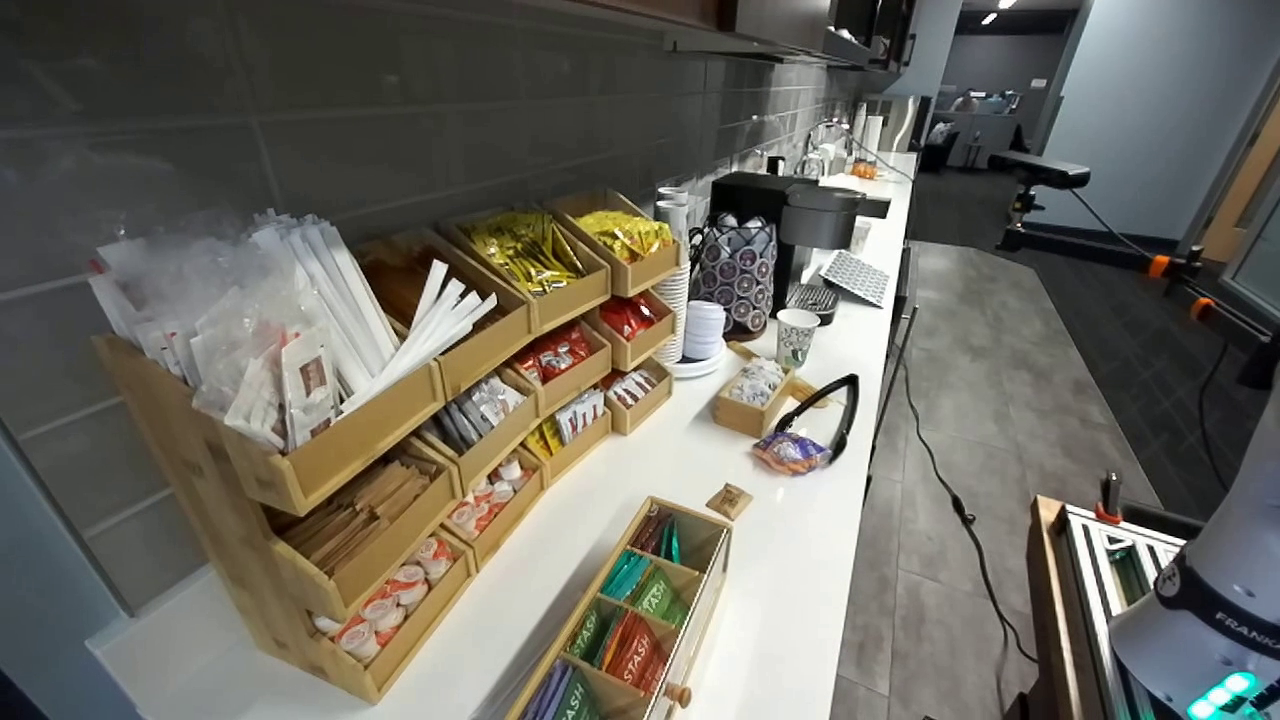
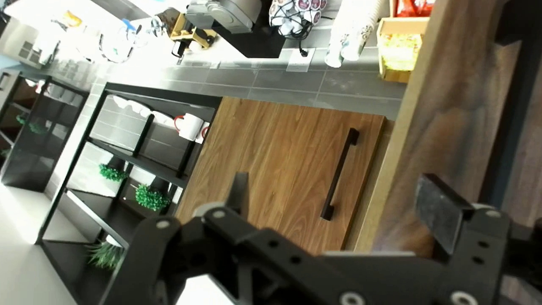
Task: Open the cabinet
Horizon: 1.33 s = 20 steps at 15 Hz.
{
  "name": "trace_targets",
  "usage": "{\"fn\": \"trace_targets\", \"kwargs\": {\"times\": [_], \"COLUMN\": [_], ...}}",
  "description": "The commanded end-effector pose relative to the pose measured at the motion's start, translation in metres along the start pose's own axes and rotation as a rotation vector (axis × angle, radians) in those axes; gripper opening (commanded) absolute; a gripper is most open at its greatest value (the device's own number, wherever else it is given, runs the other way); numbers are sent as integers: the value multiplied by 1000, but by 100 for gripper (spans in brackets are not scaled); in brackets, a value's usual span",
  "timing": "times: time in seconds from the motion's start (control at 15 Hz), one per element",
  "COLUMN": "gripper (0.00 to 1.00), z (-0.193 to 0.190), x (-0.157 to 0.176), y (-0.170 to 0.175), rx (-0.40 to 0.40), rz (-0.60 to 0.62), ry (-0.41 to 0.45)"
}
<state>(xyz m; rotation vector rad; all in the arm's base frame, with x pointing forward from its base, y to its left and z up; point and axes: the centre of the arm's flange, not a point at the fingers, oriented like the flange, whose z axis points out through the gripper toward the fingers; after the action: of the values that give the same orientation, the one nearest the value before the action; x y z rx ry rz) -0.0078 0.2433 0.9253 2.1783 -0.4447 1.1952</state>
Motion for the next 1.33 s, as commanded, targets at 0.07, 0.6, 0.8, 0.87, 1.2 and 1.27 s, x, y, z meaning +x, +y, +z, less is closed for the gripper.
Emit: {"fn": "trace_targets", "kwargs": {"times": [0.07,0.6,0.8,0.87,1.2,1.27], "gripper": [100,100,100,100,100,100], "z": [3,13,30,36,59,65], "x": [-4,-14,-3,1,4,2], "y": [22,35,65,77,130,136], "rx": [26,130,139,144,320,374], "rz": [-55,-145,-120,-107,-114,-104], "ry": [23,85,130,142,170,166]}}
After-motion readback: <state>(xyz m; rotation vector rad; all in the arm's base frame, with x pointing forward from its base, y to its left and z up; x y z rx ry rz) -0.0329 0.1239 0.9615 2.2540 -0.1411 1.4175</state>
